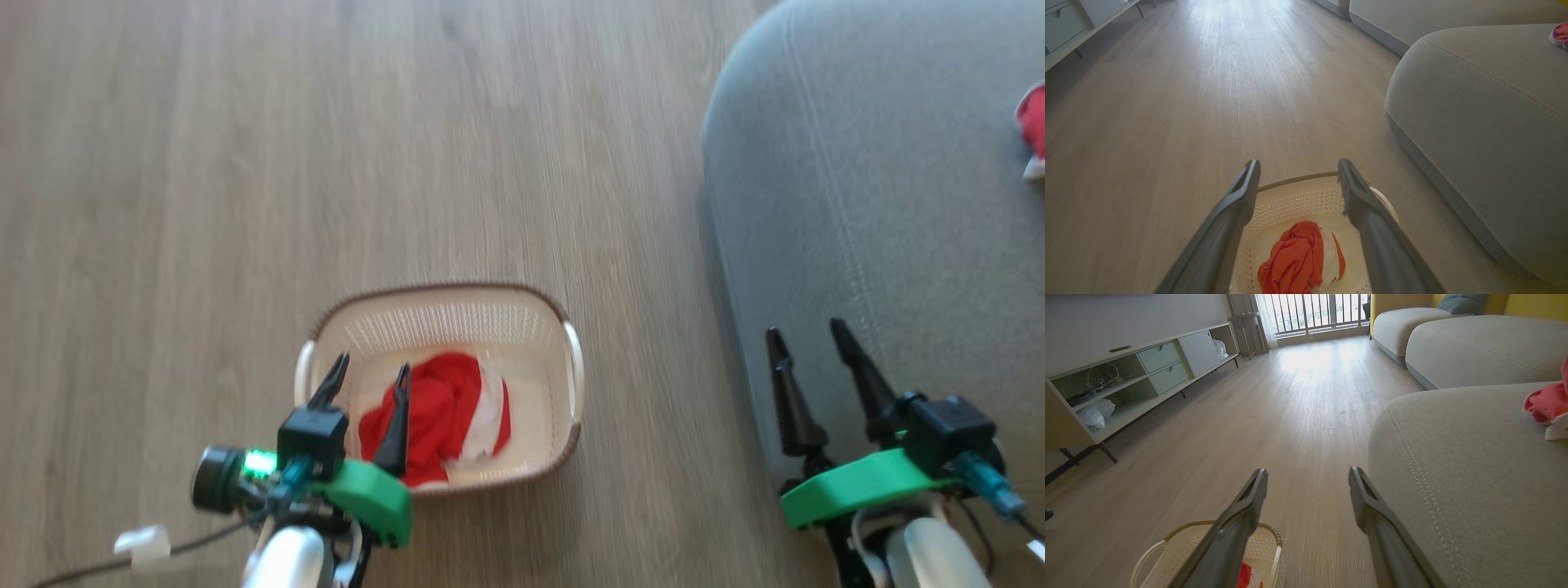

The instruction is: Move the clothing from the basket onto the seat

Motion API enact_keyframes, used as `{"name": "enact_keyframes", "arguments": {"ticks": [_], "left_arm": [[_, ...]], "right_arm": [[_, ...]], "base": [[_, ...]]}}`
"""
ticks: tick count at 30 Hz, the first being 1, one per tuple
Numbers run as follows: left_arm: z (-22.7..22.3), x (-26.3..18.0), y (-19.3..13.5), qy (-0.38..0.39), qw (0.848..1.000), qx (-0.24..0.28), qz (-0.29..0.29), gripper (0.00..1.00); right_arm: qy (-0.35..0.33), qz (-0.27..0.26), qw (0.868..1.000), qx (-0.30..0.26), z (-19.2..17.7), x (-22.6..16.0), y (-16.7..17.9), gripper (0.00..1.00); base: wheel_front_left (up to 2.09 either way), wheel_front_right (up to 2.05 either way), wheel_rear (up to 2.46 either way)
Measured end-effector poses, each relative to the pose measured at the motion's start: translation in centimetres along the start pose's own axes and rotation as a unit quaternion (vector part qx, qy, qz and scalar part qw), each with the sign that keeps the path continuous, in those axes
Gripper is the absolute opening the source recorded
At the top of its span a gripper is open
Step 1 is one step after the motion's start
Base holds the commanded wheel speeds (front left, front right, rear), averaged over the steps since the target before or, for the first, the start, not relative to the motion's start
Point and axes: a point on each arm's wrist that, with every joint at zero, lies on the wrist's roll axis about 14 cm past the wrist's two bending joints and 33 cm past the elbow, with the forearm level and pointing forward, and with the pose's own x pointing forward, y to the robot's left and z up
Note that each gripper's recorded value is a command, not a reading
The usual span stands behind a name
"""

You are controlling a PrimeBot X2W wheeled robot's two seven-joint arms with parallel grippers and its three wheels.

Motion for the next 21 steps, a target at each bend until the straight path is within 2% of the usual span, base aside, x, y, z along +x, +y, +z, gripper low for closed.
{"name": "enact_keyframes", "arguments": {"ticks": [5, 9, 18, 21], "left_arm": [[-2.2, 3.3, -0.7, 0.028, 0.999, 0.027, -0.035, 1.0], [-5.7, 6.1, -1.2, 0.071, 0.995, 0.039, -0.065, 1.0], [-16.1, 9.3, -1.9, 0.177, 0.961, 0.132, -0.164, 1.0], [-19.0, 10.7, -1.2, 0.2, 0.952, 0.158, -0.169, 1.0]], "right_arm": [[0.03, -0.03, 0.999, -0.011, -2.1, 1.0, -2.2, 1.0], [0.054, -0.028, 0.998, -0.022, -4.1, 2.8, -2.4, 1.0], [0.117, -0.059, 0.991, -0.007, -9.7, 4.6, -4.7, 1.0], [0.122, -0.06, 0.991, 0.004, -10.7, 5.3, -4.9, 1.0]], "base": [[0.0, 0.0, 0.0], [0.0, 0.0, 0.0], [0.0, 0.0, 0.0], [0.0, 0.0, 0.0]]}}
